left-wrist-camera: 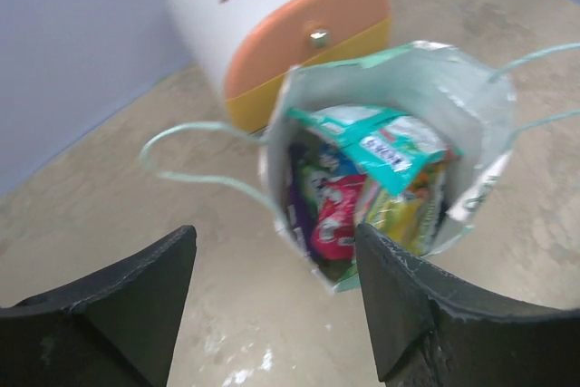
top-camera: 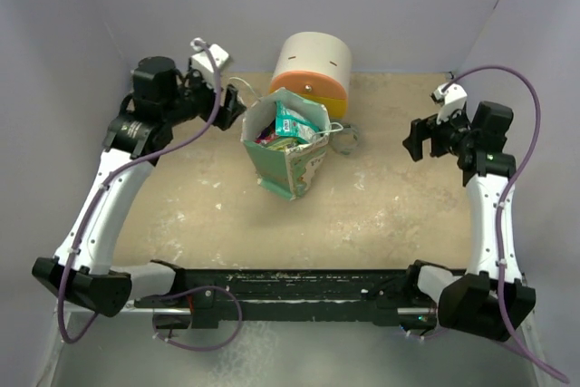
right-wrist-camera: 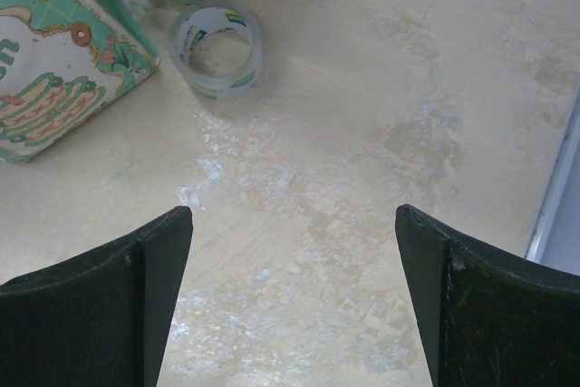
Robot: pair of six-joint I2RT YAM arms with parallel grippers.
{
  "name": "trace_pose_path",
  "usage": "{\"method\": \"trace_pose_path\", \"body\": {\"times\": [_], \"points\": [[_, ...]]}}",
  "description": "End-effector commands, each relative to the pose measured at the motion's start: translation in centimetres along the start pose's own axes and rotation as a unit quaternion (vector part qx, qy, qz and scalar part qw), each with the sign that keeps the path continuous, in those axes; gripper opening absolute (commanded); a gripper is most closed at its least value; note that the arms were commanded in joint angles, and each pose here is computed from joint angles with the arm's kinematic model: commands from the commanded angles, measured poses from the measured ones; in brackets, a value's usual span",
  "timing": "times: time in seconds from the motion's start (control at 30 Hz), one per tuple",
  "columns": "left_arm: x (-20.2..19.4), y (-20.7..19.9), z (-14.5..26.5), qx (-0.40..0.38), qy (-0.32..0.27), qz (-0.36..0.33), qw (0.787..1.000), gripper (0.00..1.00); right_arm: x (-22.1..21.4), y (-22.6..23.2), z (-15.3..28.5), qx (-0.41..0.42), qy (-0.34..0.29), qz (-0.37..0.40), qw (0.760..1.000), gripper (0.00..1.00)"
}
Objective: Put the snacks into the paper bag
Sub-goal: Reset both arms
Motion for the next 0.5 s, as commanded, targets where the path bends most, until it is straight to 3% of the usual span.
{"method": "trace_pose_path", "body": {"times": [0.0,0.17,0.3,0.47], "points": [[-0.6,2.7,3.1,0.103,-0.039,0.033,0.993,0.79,1.9,-0.8,0.7,-0.021,0.012,0.02,1.0,0.96],[-2.7,4.9,6.3,0.214,-0.052,0.084,0.972,1.0,4.3,-1.6,0.4,-0.049,0.002,0.012,0.999,0.98],[-3.8,6.0,7.7,0.283,-0.044,0.102,0.953,0.99,6.3,-1.6,-0.5,-0.065,-0.011,0.004,0.998,0.99],[-4.6,7.0,7.9,0.327,0.01,0.108,0.939,0.99,8.4,0.2,-1.9,-0.114,0.001,0.04,0.993,1.0]]}}
Point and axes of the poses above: each gripper's point midway between its finger pads, its own z axis back along the fingers, its own y axis along the line the jaws close on, x = y × z, the point moved 10 cm from there along z, back along the fingers, and after that the axes turned 3 degrees about -z, right-handed, at the moved point
